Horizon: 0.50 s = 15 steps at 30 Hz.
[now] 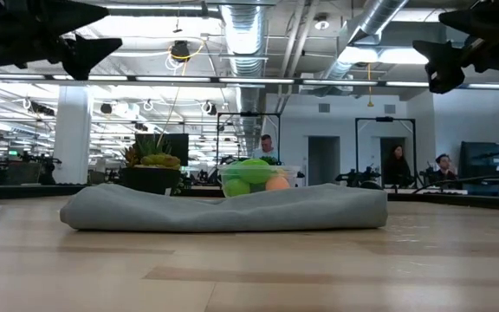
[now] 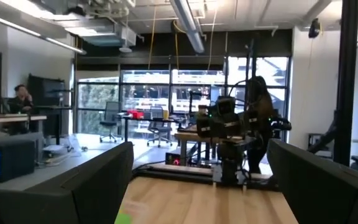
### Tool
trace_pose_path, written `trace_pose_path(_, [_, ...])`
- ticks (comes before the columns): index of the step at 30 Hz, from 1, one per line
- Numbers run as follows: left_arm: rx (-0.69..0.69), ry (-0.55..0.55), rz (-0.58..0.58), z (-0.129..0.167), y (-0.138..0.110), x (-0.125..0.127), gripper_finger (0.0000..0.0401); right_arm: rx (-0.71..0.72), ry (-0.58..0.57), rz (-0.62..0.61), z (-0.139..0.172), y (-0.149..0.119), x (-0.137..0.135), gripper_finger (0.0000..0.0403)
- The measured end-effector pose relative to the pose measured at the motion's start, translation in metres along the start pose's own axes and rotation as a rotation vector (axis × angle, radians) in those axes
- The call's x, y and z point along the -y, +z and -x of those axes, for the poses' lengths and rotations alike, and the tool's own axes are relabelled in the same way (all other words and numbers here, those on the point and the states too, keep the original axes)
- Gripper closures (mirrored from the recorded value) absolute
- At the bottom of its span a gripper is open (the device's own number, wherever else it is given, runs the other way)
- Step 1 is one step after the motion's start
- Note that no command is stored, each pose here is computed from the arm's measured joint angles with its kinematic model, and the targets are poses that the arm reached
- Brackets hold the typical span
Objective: Pick and placing Produce into tupperware
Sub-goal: Return to Home Position
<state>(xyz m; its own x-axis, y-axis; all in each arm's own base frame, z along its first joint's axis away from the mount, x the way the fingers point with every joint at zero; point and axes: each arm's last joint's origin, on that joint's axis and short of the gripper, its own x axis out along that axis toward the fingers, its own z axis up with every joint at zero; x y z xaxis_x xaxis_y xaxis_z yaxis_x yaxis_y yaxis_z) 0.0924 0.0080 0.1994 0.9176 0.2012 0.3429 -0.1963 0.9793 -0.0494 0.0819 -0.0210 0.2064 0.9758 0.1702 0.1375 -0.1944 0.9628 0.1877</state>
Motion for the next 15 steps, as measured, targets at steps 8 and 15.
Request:
trace_pose_path(8, [-0.082, -0.009, -0.007, 0.0020, -0.0079, 0.0000, 0.0041, 0.008, -0.020, 0.024, 0.0011, 0.0011, 0.0019, 0.0147])
trace_pose_path(15, [-0.072, -0.028, -0.005, 0.0020, -0.0071, 0.0006, 0.0041, 0.034, -0.015, 0.025, -0.0003, -0.0027, 0.0031, 0.0147])
